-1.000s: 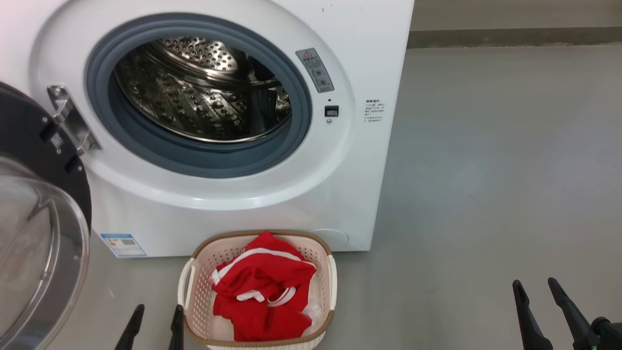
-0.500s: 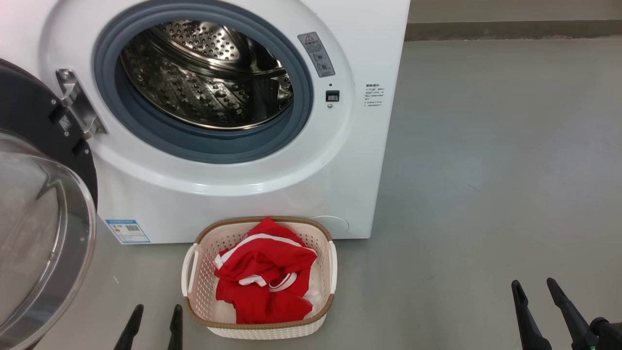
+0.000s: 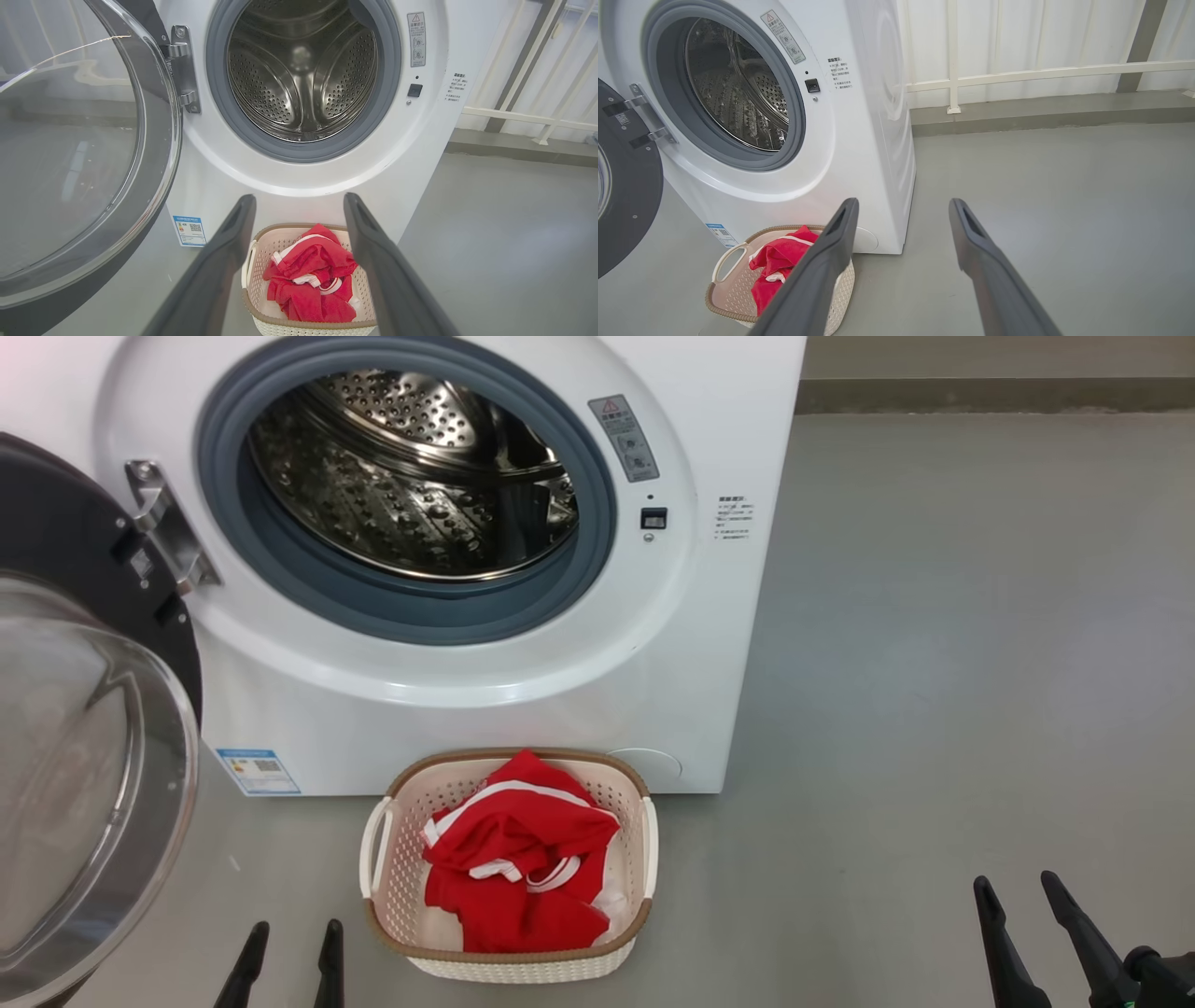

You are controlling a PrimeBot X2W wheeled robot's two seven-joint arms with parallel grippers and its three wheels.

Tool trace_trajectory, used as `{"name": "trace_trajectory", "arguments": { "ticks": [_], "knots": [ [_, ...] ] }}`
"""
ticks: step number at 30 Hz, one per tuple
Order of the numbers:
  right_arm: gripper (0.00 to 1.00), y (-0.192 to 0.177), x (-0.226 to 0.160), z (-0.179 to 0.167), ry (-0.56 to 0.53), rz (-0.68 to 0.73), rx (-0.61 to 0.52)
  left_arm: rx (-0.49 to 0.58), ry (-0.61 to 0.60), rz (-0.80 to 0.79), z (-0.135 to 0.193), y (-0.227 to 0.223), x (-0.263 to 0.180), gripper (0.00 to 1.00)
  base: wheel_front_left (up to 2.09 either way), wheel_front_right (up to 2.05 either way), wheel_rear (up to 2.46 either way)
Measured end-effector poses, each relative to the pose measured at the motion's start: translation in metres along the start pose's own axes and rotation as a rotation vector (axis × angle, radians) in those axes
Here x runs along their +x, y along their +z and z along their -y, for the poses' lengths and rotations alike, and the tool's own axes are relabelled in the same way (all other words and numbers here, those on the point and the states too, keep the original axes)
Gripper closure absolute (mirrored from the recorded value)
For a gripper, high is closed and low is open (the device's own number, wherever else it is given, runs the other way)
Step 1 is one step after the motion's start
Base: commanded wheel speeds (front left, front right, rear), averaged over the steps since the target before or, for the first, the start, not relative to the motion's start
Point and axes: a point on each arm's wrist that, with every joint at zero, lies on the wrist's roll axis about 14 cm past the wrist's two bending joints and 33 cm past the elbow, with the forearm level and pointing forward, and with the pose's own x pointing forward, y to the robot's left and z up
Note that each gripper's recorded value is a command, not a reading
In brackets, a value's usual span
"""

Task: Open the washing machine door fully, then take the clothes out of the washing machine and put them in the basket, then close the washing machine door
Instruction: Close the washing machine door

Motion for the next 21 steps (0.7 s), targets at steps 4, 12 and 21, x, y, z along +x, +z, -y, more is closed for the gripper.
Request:
{"name": "trace_trajectory", "arguments": {
  "ticks": [4,12,21],
  "knots": [
    [0.00,-0.002,0.004,-0.008,0.025,-0.009,0.000,-0.010,0.025,-0.001,-0.007,0.000,-0.004,0.00,0.00,0.00,0.00],
    [0.00,-0.013,0.015,-0.037,0.119,-0.047,-0.004,-0.031,0.107,0.004,-0.026,0.000,-0.018,0.00,0.00,0.00,0.00],
    [0.00,-0.025,0.036,-0.099,0.322,-0.087,-0.023,-0.061,0.231,0.012,-0.057,-0.001,-0.047,0.00,0.00,0.00,0.00]
  ]
}}
